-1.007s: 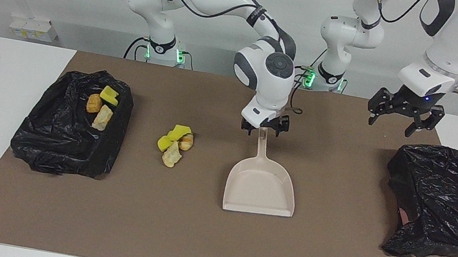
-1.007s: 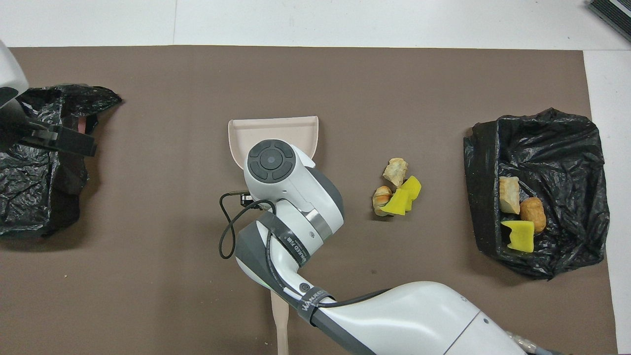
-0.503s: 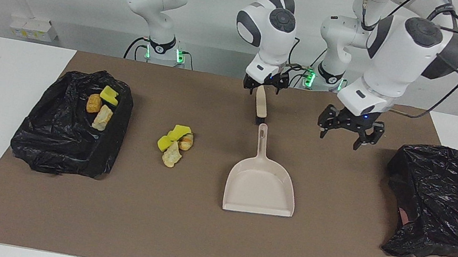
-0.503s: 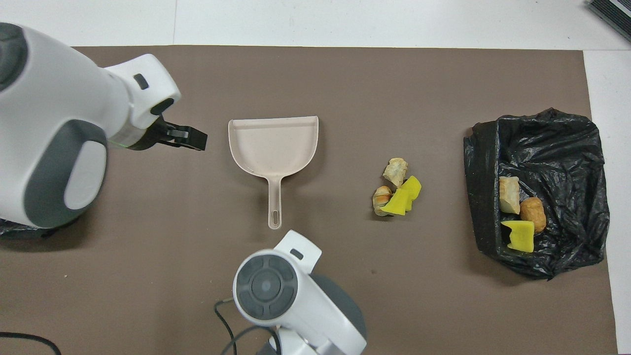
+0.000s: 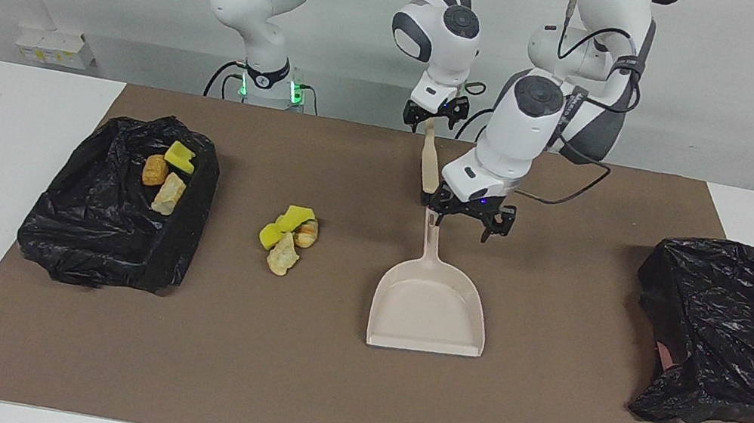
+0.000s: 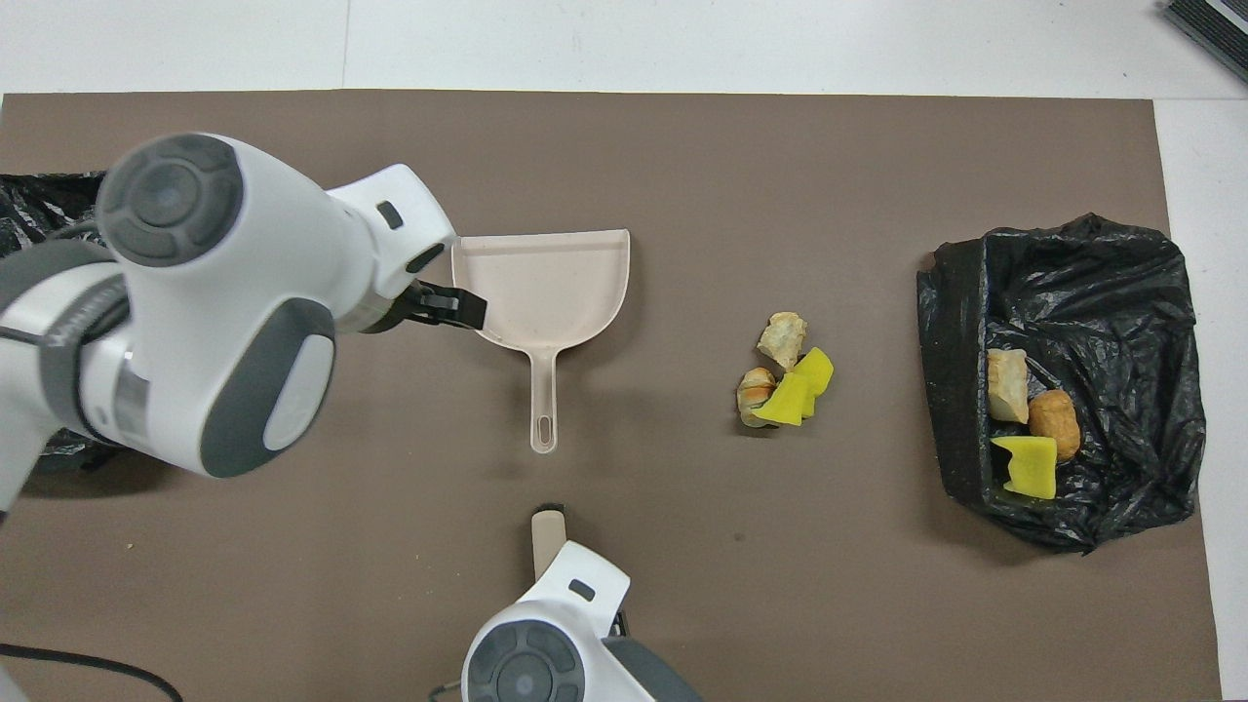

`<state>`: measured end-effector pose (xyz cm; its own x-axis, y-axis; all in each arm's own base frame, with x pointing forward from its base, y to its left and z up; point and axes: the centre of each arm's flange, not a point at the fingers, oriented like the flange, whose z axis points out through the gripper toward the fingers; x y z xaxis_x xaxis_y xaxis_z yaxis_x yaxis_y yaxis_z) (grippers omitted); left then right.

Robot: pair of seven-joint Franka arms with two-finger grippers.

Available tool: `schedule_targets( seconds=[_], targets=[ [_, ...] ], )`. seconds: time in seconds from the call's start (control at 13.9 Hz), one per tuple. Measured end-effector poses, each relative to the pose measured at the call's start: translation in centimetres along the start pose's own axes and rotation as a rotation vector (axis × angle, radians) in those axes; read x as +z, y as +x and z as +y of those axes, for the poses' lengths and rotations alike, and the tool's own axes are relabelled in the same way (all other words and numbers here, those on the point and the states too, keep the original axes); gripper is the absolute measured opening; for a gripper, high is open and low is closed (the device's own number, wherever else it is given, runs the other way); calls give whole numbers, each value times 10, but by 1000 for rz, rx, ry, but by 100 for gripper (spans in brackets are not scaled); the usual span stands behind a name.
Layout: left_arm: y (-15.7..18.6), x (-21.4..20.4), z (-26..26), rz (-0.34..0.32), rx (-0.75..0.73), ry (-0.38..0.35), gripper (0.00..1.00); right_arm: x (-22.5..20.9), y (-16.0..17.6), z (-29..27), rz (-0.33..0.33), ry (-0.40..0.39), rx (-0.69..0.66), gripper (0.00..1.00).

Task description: Sweep and dump trash in bin

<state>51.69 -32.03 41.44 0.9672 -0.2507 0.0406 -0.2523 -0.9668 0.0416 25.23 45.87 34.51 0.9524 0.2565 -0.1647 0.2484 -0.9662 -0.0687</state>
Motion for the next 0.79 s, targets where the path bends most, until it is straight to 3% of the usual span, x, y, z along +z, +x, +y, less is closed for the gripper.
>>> schedule_targets(
  seconds=[0.36, 0.43, 0.58, 0.72, 0.79],
  targets=[
    [-6, 47, 28, -19, -33, 7, 100, 9, -3, 3, -2, -5, 0, 100],
    [-6, 47, 28, -15, -42, 5, 92, 10, -4, 2, -1, -5, -3, 99],
    [-6, 48, 27, -15, -52, 5, 66, 13, -6, 3, -5, -10, -4, 95],
    [-6, 49, 27, -18, -57, 6, 64, 16, -7, 5, -8, -13, -3, 82],
    [-7, 50, 27, -20, -58, 6, 64, 17, -7, 5, -7, -13, -2, 82]
  ],
)
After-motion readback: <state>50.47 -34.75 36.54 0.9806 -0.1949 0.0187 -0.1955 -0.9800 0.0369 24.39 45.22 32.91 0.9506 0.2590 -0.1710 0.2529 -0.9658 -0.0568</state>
